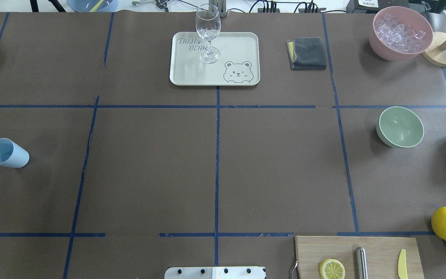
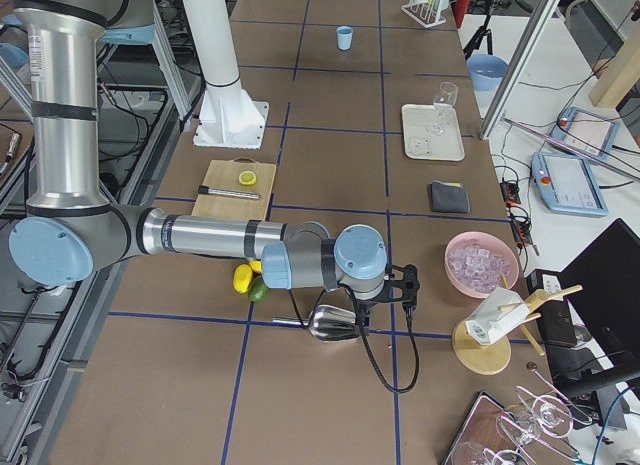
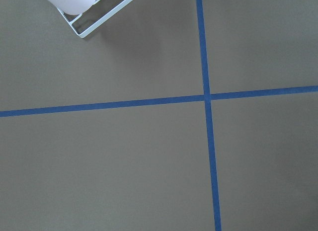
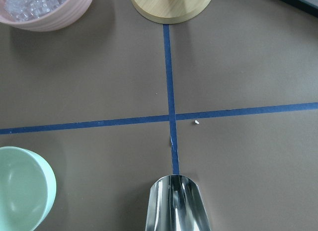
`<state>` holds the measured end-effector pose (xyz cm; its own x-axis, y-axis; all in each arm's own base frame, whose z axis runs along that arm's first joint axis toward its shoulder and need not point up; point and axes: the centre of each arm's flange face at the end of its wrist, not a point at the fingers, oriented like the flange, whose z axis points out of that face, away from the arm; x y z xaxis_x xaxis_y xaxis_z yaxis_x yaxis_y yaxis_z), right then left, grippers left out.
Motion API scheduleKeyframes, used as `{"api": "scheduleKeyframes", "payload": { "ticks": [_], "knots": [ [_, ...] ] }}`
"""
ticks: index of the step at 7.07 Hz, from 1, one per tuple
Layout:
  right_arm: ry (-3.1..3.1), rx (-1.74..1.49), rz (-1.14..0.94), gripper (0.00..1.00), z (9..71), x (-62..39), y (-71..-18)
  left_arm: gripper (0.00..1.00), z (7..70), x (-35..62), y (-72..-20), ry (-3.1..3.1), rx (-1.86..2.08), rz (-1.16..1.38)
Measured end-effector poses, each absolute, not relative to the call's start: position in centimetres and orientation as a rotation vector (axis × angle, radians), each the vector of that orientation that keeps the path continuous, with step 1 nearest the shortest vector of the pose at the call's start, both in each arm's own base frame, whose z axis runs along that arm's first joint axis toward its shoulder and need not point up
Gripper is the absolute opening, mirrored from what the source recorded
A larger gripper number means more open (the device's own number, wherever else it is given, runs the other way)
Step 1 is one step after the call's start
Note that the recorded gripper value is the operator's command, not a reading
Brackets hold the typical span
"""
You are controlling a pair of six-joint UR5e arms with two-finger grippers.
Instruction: Pour ice into bowl
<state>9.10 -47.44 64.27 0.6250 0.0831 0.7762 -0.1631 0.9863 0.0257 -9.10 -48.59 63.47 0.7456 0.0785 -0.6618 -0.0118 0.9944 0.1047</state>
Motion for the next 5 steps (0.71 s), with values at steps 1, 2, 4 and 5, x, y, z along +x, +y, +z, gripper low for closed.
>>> {"api": "scheduleKeyframes", "payload": {
  "ticks": [1, 2, 4, 5],
  "knots": [
    [-0.879, 0.098, 0.142, 1.0, 64.3, 9.2, -47.4, 1.0, 63.4, -9.1, -48.6, 0.728, 0.097, 0.05],
    [-0.877, 0.099, 0.141, 1.0, 64.4, 9.2, -47.4, 1.0, 63.2, -9.1, -48.8, 0.728, 0.101, 0.052],
    [-0.883, 0.104, 0.133, 1.0, 63.9, 8.9, -47.6, 1.0, 61.1, -9.1, -49.1, 0.722, 0.145, 0.068],
    [-0.889, 0.113, 0.121, 1.0, 62.9, 8.4, -48.5, 1.0, 58.3, -9.1, -49.5, 0.714, 0.201, 0.087]
  ]
}}
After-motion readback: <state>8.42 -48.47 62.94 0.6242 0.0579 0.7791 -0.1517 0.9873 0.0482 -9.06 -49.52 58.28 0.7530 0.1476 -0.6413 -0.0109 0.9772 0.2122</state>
